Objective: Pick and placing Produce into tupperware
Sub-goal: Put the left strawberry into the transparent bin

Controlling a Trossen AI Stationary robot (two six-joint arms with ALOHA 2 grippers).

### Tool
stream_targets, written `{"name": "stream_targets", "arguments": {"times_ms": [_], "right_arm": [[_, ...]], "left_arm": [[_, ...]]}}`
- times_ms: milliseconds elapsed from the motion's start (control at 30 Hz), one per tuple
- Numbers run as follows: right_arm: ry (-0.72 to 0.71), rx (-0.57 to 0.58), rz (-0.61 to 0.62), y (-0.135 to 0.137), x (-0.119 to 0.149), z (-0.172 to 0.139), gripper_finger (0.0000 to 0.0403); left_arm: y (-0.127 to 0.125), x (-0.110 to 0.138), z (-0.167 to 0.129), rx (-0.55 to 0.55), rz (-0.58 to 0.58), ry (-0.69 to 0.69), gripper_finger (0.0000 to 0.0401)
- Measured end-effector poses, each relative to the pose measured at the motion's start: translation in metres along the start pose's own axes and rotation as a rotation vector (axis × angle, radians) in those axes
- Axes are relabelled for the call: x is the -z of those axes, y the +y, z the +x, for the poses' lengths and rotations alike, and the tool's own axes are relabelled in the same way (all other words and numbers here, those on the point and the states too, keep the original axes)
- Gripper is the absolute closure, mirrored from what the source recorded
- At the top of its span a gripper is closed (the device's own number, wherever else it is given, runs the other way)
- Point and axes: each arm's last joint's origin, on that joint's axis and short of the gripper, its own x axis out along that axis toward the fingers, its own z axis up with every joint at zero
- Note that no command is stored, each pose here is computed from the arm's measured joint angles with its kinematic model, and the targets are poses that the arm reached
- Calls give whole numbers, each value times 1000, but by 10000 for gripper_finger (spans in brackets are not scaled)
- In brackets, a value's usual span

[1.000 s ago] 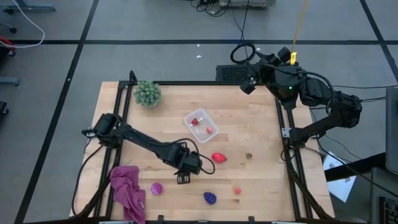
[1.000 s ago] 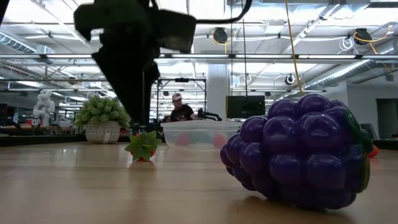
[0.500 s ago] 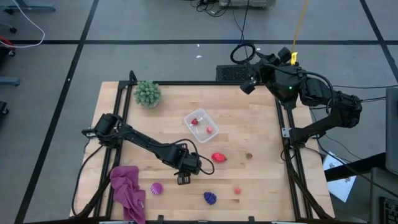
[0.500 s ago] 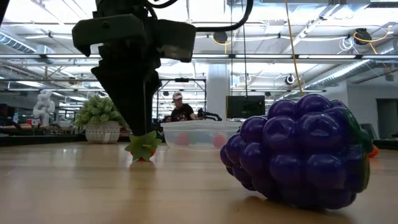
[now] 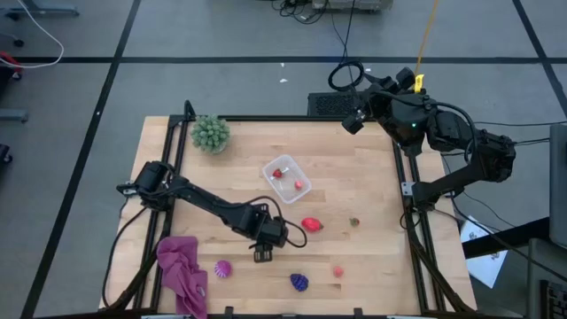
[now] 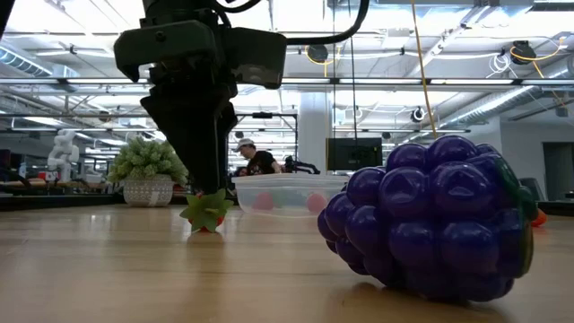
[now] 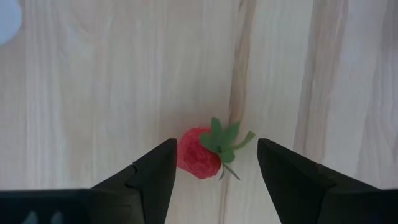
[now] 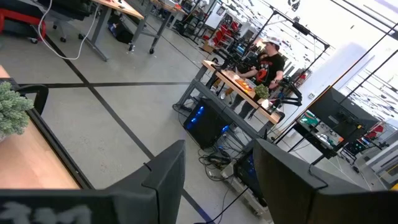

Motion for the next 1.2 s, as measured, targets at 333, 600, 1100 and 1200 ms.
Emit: {"name": "stream_targets", "arguments": {"times_ms": [333,600,1100,1200], "right_arm": [[0,0,0,0,0,0,222],[0,0,0,0,0,0,222],[0,1,0,0,0,0,222],[0,0,0,0,0,0,222]], "left_arm": [[1,2,2,17,19,8,171],[5,13,15,21,9,35,171],[6,12,16,29,32,16,171],[6,12,16,29,32,16,171]]}}
